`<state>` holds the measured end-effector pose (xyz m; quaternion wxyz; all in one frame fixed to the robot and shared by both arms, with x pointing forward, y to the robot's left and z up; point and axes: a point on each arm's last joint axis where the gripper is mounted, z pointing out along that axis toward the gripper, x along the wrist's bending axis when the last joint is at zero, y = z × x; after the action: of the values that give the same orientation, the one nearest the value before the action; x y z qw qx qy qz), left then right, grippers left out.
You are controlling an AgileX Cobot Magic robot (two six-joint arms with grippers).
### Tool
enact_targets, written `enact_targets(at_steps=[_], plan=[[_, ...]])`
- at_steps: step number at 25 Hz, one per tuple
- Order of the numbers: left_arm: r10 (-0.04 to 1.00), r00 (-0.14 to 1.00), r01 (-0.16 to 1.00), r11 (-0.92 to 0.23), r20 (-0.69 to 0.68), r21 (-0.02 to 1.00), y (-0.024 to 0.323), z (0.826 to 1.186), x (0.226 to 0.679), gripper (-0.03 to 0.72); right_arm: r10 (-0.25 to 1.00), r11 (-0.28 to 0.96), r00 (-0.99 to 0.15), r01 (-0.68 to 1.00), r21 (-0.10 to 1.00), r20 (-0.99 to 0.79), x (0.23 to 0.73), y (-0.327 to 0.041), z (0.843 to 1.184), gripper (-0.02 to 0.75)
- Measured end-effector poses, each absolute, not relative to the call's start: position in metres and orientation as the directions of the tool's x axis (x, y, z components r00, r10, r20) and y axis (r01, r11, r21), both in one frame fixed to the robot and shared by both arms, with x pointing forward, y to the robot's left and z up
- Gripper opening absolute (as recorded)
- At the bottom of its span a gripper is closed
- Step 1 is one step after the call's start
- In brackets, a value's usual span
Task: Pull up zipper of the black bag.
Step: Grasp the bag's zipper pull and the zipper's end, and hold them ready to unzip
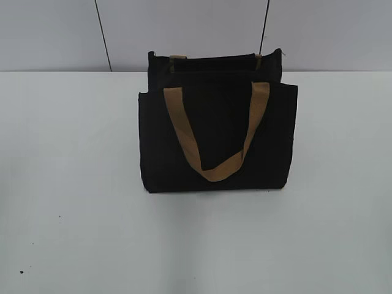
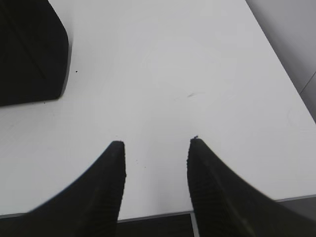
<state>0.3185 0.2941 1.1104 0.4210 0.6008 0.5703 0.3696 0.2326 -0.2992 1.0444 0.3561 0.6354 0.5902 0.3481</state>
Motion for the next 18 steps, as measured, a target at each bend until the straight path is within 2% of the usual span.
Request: enact_targets(at_steps=[4,8,15,18], plan=[[0.99,0.129,0.377,0.011,-0.064,0.926,0.285,1.106,0.37,0.207,0.998,-0.05,0.061,0.502,0.863,0.022,0.233,-0.299,1.044,0.326],[0.988,0.151,0.356,-0.022,-0.034,0.934,0.277,1.093,0.416,0.207,0.998,-0.05,0.061,0.502,0.863,0.022,0.233,-0.299,1.044,0.326],[0.977,0.215,0.156,-0.047,0.012,0.987,0.246,1.063,0.457,0.21,0.998,-0.05,0.061,0.502,0.863,0.022,0.233,-0.299,1.044,0.326],[0.97,0.243,0.132,-0.069,0.035,0.989,0.23,1.039,0.471,0.223,0.998,-0.05,0.061,0.502,0.863,0.022,0.233,-0.299,1.044,0.326]])
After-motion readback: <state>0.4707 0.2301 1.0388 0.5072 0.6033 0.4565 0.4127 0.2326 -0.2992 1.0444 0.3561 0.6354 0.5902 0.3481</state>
